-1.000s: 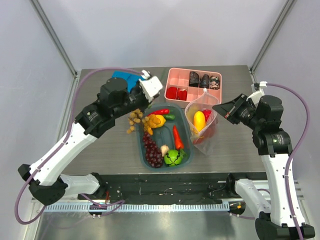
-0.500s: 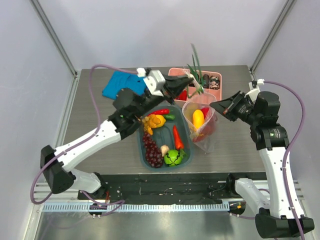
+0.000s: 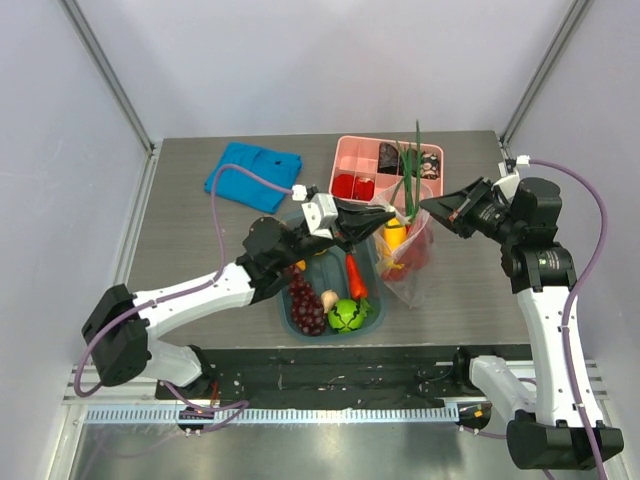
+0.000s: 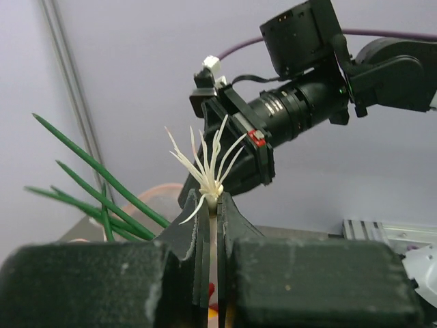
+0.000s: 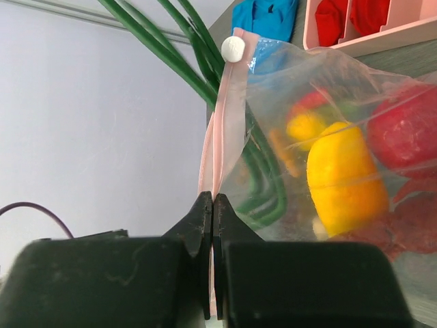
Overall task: Place the food in the zip-top bag and seal the zipper
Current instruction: Place the fake vegetable in the zipper food storage bag, then pick up the fake fruit from the bin, then place the fake fruit in the zipper food storage bag, then pick up the fake vegetable from the bin.
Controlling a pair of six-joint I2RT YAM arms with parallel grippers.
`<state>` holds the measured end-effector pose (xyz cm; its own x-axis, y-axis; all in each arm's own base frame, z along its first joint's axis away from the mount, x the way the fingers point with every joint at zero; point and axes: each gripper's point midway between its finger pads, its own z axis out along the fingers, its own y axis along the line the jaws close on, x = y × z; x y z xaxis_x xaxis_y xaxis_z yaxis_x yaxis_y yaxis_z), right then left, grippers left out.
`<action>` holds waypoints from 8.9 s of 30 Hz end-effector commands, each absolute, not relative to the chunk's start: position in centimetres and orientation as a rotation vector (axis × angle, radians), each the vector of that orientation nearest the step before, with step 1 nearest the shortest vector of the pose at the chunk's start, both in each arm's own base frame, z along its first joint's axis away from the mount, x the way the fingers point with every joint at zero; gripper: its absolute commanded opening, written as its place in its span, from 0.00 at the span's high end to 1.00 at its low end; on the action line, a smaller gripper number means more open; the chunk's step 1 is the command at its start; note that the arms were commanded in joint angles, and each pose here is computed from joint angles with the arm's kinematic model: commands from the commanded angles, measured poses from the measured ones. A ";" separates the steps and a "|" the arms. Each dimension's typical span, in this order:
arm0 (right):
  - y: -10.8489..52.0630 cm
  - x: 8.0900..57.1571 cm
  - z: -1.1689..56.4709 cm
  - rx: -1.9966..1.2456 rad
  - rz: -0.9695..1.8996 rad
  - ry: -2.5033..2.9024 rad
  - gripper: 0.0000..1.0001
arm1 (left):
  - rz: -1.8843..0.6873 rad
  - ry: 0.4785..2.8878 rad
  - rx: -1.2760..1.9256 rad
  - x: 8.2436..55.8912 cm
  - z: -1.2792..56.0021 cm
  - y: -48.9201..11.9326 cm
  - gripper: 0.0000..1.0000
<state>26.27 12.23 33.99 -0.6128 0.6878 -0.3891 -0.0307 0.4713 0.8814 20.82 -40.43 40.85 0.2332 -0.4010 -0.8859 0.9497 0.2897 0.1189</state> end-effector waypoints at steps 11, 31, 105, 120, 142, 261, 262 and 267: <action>13.1 24.9 36.3 0.391 1.257 1.858 0.99 | -1.352 1.210 0.749 21.2 38.2 -40.9 1.00; 13.7 23.9 38.0 0.299 1.306 1.795 0.99 | -1.616 1.679 0.935 23.0 33.1 -45.7 1.00; 12.9 20.4 37.8 -0.052 1.002 1.664 0.99 | -0.803 1.861 0.779 28.1 35.4 -30.0 0.00; 12.2 20.4 37.2 -0.012 0.955 1.693 0.99 | -0.834 1.395 1.966 14.4 17.1 -28.7 0.00; 11.9 20.6 36.5 0.003 0.932 1.735 0.99 | -0.816 0.923 2.206 14.4 8.2 -35.3 0.00; 12.0 22.0 33.9 0.031 0.943 1.797 0.99 | -0.146 0.199 2.444 20.2 7.3 -37.1 0.84; 12.0 22.0 33.9 0.029 0.941 1.796 0.99 | -0.144 0.204 2.424 20.2 8.6 -37.2 0.86; 12.0 22.3 34.0 0.034 0.951 1.793 0.99 | -0.433 0.326 2.435 15.9 14.8 -33.0 0.98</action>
